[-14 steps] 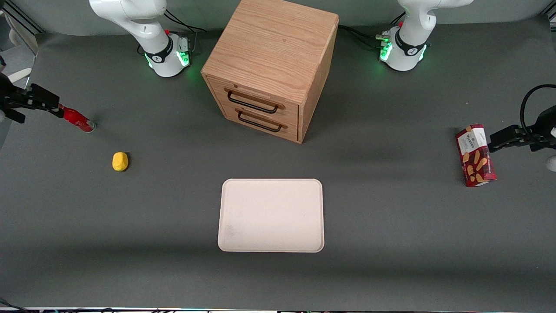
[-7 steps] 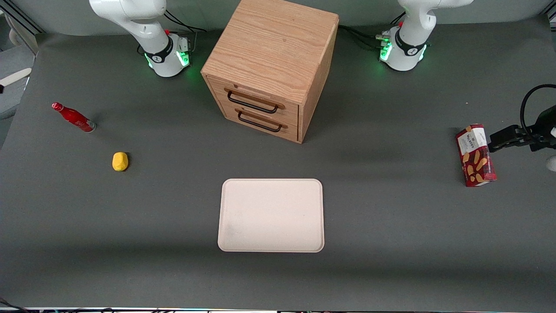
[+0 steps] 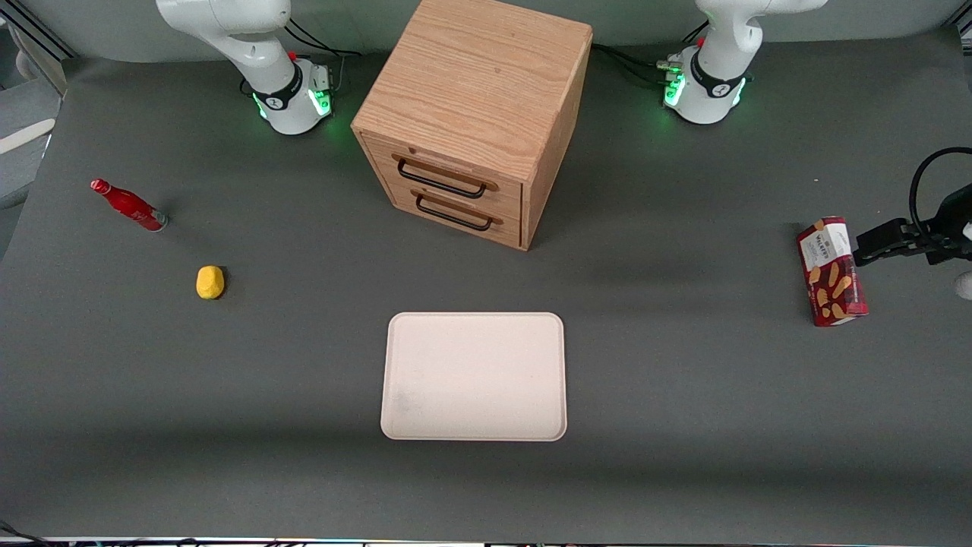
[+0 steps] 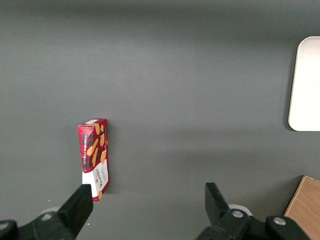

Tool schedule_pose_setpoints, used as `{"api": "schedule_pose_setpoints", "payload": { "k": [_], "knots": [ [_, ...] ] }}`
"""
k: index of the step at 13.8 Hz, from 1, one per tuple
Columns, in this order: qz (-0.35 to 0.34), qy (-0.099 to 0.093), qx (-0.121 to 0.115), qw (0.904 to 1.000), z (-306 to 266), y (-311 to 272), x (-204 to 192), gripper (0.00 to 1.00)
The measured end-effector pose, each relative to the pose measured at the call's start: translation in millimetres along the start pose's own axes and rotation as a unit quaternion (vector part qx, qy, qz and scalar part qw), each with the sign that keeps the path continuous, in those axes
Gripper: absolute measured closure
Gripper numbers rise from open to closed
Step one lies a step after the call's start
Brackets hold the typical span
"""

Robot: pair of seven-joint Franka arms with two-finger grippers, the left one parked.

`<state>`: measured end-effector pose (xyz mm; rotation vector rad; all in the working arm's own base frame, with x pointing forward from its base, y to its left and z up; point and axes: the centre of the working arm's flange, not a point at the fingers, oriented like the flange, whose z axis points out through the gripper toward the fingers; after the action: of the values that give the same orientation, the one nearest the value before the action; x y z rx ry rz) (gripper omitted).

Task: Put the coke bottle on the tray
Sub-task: 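Lower the open right gripper over the red Coca-Cola bottle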

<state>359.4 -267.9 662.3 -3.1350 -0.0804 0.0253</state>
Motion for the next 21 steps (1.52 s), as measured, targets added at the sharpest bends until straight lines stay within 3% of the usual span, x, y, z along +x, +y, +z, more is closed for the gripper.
{"api": "schedule_pose_setpoints", "payload": {
  "k": [4,7,9,14,21],
  "knots": [
    [0.008,-0.007,0.004,0.9999,17.3,19.0,-46.6,0.0],
    [-0.032,-0.005,-0.012,0.9994,15.4,19.0,-59.9,0.0],
    [-0.068,0.0,-0.022,0.9974,15.2,23.1,-61.8,0.0],
    [-0.079,-0.003,-0.015,0.9968,34.8,31.1,-62.4,0.0],
    [-0.094,-0.002,-0.021,0.9953,118.8,32.8,-30.2,0.0]
  ]
}}
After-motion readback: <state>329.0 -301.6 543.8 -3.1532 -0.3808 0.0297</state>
